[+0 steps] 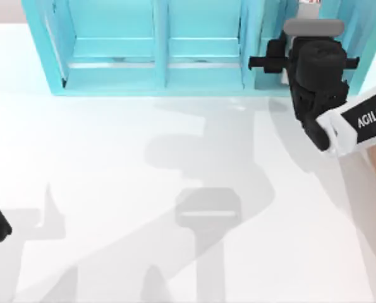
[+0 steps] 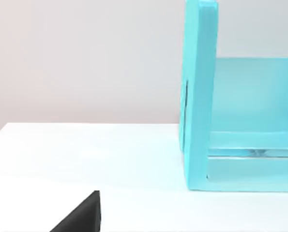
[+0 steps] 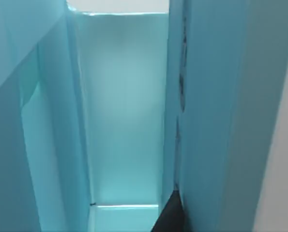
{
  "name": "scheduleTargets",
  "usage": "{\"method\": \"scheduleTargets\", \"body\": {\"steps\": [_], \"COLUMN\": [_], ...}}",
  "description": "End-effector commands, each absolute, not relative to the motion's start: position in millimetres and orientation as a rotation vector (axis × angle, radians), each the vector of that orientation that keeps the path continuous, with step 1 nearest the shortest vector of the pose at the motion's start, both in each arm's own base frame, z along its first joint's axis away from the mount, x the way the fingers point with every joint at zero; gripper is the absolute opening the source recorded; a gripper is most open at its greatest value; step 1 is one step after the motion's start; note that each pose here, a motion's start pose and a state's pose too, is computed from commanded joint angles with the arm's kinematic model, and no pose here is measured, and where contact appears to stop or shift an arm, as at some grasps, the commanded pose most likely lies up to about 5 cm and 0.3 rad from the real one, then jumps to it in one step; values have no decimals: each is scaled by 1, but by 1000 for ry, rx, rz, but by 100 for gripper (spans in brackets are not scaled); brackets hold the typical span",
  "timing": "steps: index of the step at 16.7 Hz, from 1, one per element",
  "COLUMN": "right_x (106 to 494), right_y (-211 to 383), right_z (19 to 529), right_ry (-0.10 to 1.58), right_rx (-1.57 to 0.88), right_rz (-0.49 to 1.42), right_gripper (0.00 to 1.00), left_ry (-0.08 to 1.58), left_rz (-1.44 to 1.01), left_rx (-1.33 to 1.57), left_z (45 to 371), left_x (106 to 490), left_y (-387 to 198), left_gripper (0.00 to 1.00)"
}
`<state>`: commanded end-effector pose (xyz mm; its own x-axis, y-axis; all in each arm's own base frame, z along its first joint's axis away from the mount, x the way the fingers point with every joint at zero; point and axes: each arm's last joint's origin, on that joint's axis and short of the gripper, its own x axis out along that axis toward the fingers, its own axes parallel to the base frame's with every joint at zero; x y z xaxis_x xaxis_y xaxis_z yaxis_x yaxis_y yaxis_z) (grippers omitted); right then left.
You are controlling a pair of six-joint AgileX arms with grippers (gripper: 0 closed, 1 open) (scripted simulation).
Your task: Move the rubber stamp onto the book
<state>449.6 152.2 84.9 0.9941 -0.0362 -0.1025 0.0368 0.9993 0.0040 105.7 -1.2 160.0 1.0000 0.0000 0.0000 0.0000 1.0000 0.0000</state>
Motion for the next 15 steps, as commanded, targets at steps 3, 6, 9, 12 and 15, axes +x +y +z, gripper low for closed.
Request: {"method": "scheduleTargets", "body": {"steps": [3,6,9,12,15], "right_x": [437,408,364,314,273], "right_y": [160,167,169,165,157], "right_z": [111,159,213,256,276], "right_ry": [109,110,101,88,91], "right_rx": [-2,-8,-6,5,10], "right_rz": [-37,-41,-43,-42,-39], "right_gripper": [0,0,0,0,0], "left_ry": [0,0,0,0,0], "left_rz": [0,0,0,0,0], "left_rx": [0,0,0,0,0], "left_z": [160,160,160,160,160], "left_x": [106,106,106,106,106], "left_y": [-1,-1,-1,-1,-1], "left_gripper": [100,100,100,100,100]}}
